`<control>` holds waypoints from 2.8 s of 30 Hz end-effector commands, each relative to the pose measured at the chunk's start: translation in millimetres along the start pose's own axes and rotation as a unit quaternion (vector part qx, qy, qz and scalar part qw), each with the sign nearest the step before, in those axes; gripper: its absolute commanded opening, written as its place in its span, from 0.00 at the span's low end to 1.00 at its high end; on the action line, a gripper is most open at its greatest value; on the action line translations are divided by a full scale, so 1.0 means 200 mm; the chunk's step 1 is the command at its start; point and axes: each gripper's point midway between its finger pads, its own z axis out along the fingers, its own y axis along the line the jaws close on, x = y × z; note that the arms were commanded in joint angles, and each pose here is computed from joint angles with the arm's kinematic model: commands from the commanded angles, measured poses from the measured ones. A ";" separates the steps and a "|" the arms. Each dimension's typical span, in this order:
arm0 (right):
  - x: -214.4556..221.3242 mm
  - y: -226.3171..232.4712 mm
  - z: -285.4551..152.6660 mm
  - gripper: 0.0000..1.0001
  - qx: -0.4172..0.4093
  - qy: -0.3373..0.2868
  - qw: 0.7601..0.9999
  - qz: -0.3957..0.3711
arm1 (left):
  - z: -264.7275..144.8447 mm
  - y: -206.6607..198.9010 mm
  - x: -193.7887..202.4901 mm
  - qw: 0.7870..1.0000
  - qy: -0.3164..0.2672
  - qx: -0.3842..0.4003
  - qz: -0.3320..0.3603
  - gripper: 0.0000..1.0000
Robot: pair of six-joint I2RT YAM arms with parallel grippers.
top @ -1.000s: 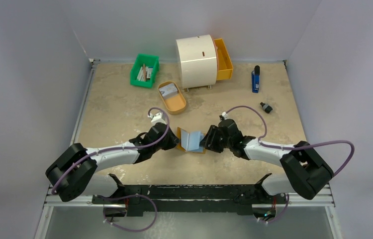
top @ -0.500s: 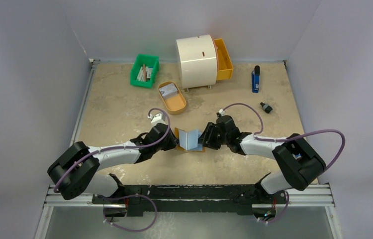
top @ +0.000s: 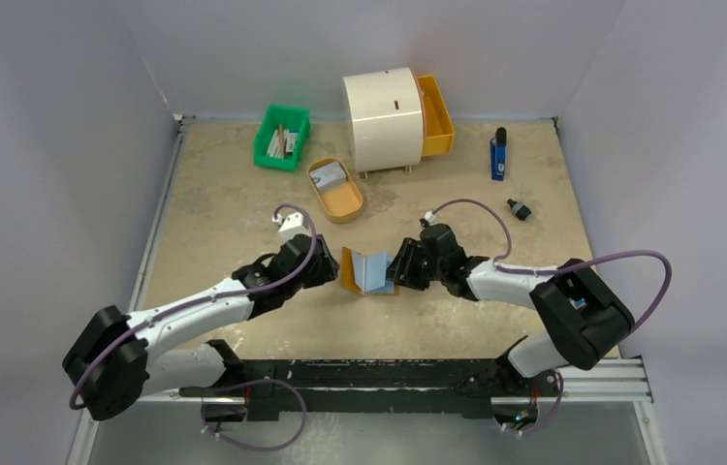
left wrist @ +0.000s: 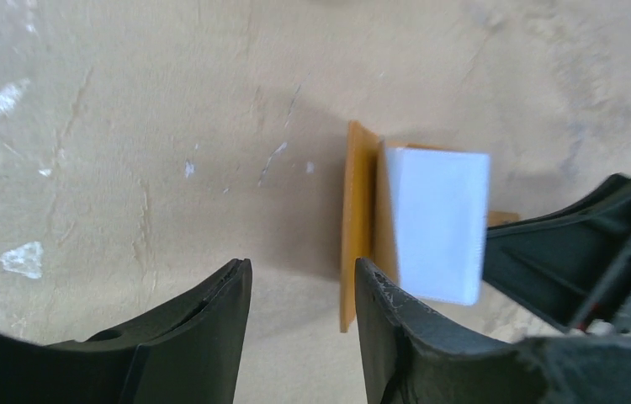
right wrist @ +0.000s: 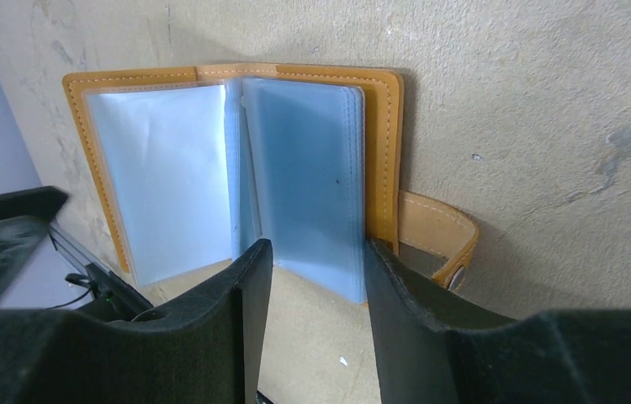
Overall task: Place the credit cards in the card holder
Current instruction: Open the card holder at the center of the board.
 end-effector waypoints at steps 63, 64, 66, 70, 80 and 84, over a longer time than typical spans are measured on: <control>-0.06 0.02 -0.03 0.51 0.042 0.012 0.995 -0.088 | 0.36 -0.18 0.24 0.996 0.068 0.064 -0.013 0.37; -0.05 0.02 -0.02 0.51 0.041 0.012 0.995 -0.086 | 0.36 -0.18 0.24 0.996 0.069 0.064 -0.013 0.37; -0.05 0.02 -0.02 0.51 0.038 0.012 0.995 -0.087 | 0.36 -0.19 0.24 0.995 0.069 0.065 -0.013 0.37; -0.05 0.04 -0.01 0.51 0.029 0.013 0.996 -0.089 | 0.35 -0.20 0.23 0.995 0.067 0.070 -0.015 0.38; -0.06 0.07 -0.03 0.49 0.021 0.012 0.995 -0.094 | 0.37 -0.17 0.24 0.996 0.070 0.051 -0.009 0.08; -0.06 0.04 -0.06 0.49 0.033 0.007 0.995 -0.098 | 0.37 -0.15 0.24 0.997 0.067 0.040 -0.007 0.01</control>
